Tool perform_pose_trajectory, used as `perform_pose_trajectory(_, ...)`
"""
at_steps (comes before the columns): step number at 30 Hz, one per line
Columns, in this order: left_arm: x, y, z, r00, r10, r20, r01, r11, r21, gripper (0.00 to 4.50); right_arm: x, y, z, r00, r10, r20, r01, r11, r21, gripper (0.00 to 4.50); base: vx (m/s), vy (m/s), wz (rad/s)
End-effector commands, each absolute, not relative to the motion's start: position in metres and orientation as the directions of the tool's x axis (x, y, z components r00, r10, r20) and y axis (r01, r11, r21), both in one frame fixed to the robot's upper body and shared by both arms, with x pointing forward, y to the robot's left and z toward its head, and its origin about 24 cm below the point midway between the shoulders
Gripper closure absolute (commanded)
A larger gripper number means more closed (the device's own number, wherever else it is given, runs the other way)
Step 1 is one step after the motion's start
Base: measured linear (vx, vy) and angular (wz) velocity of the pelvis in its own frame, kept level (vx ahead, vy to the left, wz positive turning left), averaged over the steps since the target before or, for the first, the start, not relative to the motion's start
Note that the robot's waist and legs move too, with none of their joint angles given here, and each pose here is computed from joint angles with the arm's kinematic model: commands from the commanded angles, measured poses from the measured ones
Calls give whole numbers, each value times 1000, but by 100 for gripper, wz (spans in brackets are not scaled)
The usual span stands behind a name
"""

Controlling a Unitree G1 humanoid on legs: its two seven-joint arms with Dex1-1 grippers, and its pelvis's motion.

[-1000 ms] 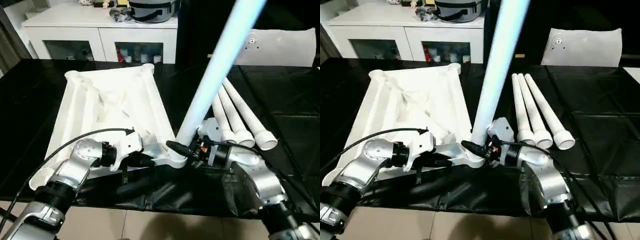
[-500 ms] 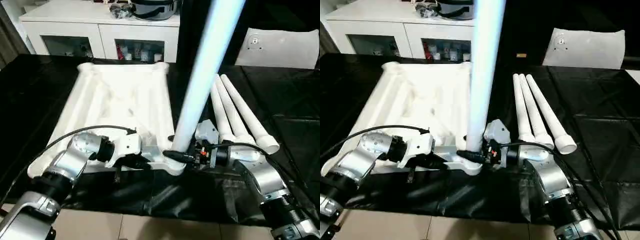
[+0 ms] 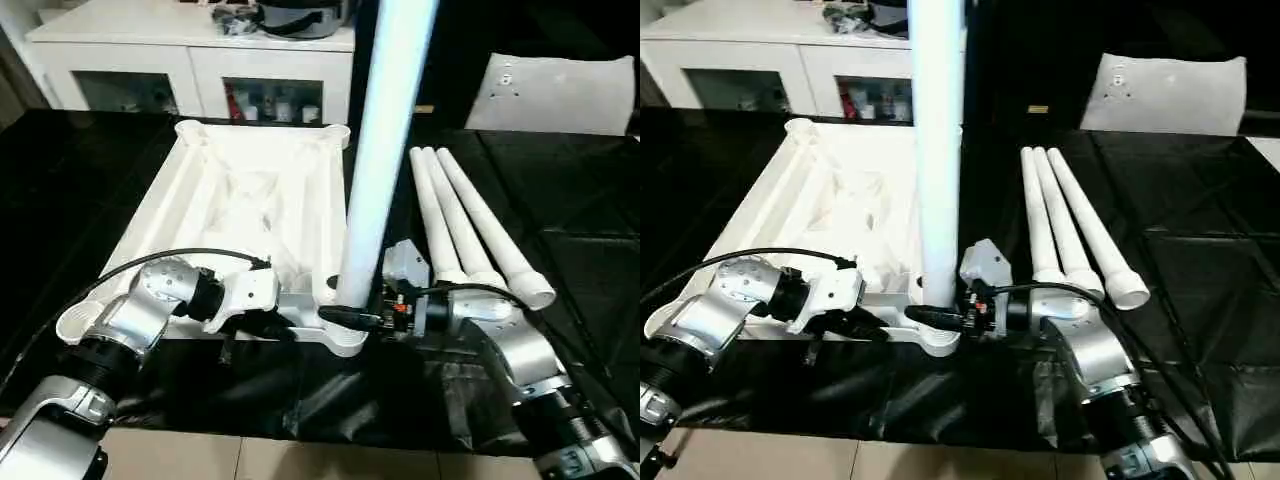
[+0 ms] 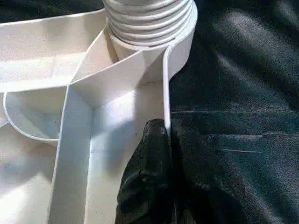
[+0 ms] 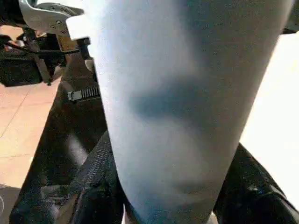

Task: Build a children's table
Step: Insert table leg to table base, then rotate leg to tighten

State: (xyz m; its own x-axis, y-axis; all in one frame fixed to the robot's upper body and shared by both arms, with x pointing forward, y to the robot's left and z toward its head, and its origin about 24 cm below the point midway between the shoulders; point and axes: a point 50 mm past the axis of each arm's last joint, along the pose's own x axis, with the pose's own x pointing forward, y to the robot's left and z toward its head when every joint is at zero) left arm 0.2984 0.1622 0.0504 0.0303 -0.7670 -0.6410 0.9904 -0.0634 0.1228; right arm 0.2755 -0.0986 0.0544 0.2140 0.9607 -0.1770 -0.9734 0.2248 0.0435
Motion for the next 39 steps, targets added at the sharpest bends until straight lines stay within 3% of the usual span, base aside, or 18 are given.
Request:
perform_pose_trajectory(1,305,165,54,105,-754,-649,985,-12,174,450,240,-76,3,12,950,-313,-961,97,258,260,0,0,0)
perform_pose_trajectory(13,308,170,53,139,-745,-653,983,26,180,450,241,-75,3,50,949,-311,-964,128,233,260,0,0,0)
perform_pose_trajectory(16,306,176,54,191,-753,-630,979,102,175,450,250,-76,2,173,936,-308,-951,240,196,260,0,0,0)
perform_pose_trajectory(17,301,182,53,238,-748,-619,971,166,173,450,258,-77,2,267,915,-302,-930,327,167,260,0,0,0)
perform_pose_trajectory(19,300,184,53,253,-745,-617,967,184,173,450,260,-78,2,292,909,-299,-923,349,161,260,0,0,0)
perform_pose_trajectory(20,287,187,50,313,-742,-593,949,272,160,450,268,-79,2,388,879,-276,-884,440,160,260,0,0,0)
perform_pose_trajectory(22,278,186,49,351,-736,-579,934,321,157,450,272,-79,3,438,860,-263,-855,489,175,260,0,0,0)
perform_pose_trajectory(26,264,176,47,389,-735,-555,914,385,130,450,279,-78,2,508,822,-258,-811,557,179,260,0,0,0)
perform_pose_trajectory(31,243,140,48,422,-744,-518,888,454,71,450,295,-67,2,605,750,-267,-740,654,156,260,-3,10,-4)
perform_pose_trajectory(39,254,115,53,471,-711,-522,864,490,113,450,305,-64,3,689,677,-259,-661,733,159,260,0,0,0)
